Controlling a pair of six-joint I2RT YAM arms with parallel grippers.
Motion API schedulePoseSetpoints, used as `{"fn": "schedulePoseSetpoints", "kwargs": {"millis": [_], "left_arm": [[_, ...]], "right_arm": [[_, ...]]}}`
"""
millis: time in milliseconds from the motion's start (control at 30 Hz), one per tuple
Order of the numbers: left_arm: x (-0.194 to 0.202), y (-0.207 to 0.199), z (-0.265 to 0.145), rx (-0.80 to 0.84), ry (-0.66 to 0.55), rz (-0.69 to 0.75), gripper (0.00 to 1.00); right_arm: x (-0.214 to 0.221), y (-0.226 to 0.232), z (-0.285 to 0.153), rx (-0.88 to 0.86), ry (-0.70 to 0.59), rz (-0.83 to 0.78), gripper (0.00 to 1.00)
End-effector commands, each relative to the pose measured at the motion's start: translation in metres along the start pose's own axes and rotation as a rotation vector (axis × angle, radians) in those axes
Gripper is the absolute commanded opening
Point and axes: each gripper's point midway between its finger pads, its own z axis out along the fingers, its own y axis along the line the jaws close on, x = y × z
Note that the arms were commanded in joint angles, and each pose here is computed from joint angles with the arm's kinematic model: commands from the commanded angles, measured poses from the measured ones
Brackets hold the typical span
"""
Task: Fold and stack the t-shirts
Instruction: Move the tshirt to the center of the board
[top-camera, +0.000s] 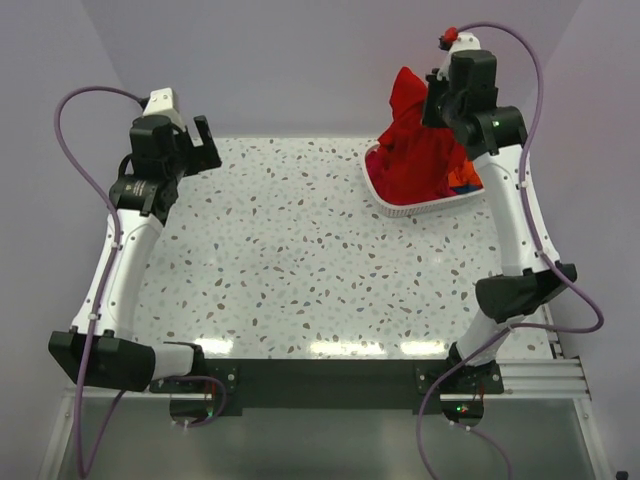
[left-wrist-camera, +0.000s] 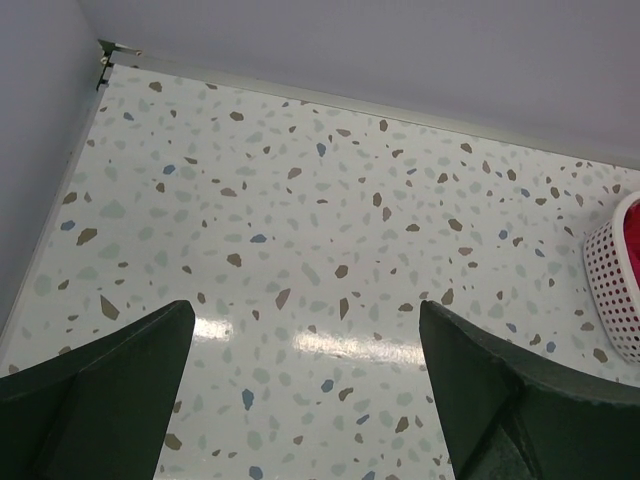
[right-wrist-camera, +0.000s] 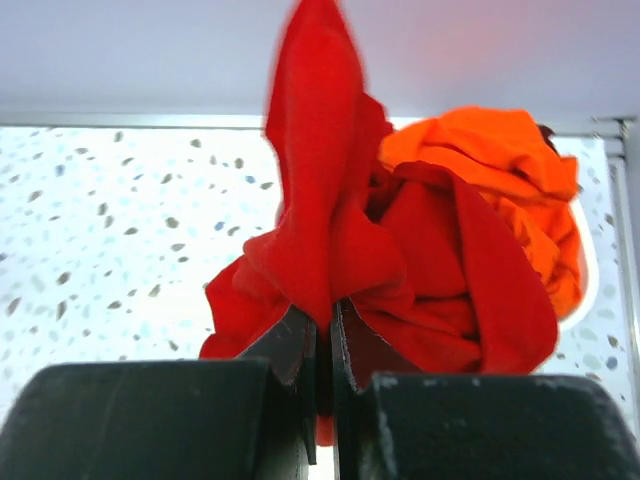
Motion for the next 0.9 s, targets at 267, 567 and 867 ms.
{"fn": "schedulePoseSetpoints", "kwargs": {"millis": [267,567,867], "left_arm": [[-0.051,-0.008,-0.023,0.047,-0.145,0.034,1.0],[-0.009,0.0,-0.01,0.015,-0.044,-0.001,1.0],[0.077,-0.009,0.018,0.063,0.16,-0.112,0.99]], "right_arm": [[-0.04,0.17,-0.116,-0.58,-0.207,-0.182,0.0],[0.029,0.19,-0.049,-0.468,-0.036,-0.192,0.05],[0.133,0.186,0.035,-0.327,0.248,-0.262,0.99]]}}
